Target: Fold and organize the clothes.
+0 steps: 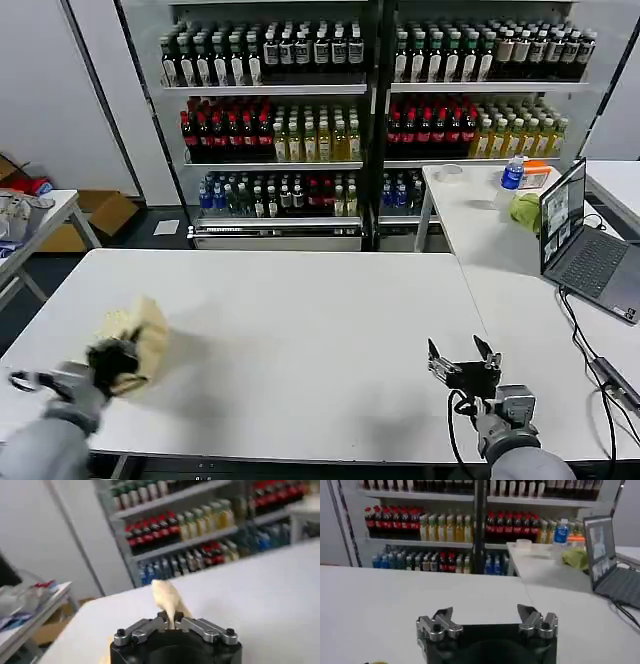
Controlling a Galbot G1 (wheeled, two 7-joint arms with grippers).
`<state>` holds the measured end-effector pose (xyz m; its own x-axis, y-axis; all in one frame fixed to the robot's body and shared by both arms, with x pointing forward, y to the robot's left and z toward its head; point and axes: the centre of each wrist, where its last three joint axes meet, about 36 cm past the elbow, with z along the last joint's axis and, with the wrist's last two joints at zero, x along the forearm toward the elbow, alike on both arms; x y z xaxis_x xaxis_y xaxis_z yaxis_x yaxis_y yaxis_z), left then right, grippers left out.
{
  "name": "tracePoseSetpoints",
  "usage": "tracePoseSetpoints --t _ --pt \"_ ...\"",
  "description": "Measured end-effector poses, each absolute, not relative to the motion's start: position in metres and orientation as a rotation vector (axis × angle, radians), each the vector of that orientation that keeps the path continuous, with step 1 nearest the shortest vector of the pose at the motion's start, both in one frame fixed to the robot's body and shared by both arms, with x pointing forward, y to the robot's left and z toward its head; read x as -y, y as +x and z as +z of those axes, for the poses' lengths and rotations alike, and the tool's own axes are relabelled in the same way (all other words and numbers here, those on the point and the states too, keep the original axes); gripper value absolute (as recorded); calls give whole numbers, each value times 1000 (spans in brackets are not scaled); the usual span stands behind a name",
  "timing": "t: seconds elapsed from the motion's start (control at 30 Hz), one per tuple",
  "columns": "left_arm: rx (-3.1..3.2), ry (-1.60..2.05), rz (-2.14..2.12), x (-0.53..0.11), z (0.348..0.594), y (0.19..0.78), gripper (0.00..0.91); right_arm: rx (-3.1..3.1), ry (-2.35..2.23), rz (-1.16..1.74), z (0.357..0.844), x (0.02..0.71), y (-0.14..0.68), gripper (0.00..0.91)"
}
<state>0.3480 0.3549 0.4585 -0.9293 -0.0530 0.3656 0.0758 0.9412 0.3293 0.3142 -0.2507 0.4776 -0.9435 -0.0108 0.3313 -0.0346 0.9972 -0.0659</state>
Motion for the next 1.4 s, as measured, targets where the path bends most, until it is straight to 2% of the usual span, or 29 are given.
tracePoseSetpoints --t 0.43,0.67,0.93,0.97,1.0,1.4 --pt "2699 -272 -481 -235 420 334 10 2798 24 102 476 249 311 907" --pt "2686 -346 -333 -183 409 353 10 2802 18 104 476 250 313 907" --pt "2677 -472 -106 -128 410 383 20 2809 6 104 478 255 318 907" --pt "2672 -490 -77 -121 410 387 91 2810 6 103 479 256 319 907" --pt "2668 -508 -51 -115 410 390 907 2811 5 104 479 256 319 907" --pt "2691 -667 292 -79 422 406 907 2841 47 96 480 254 323 907"
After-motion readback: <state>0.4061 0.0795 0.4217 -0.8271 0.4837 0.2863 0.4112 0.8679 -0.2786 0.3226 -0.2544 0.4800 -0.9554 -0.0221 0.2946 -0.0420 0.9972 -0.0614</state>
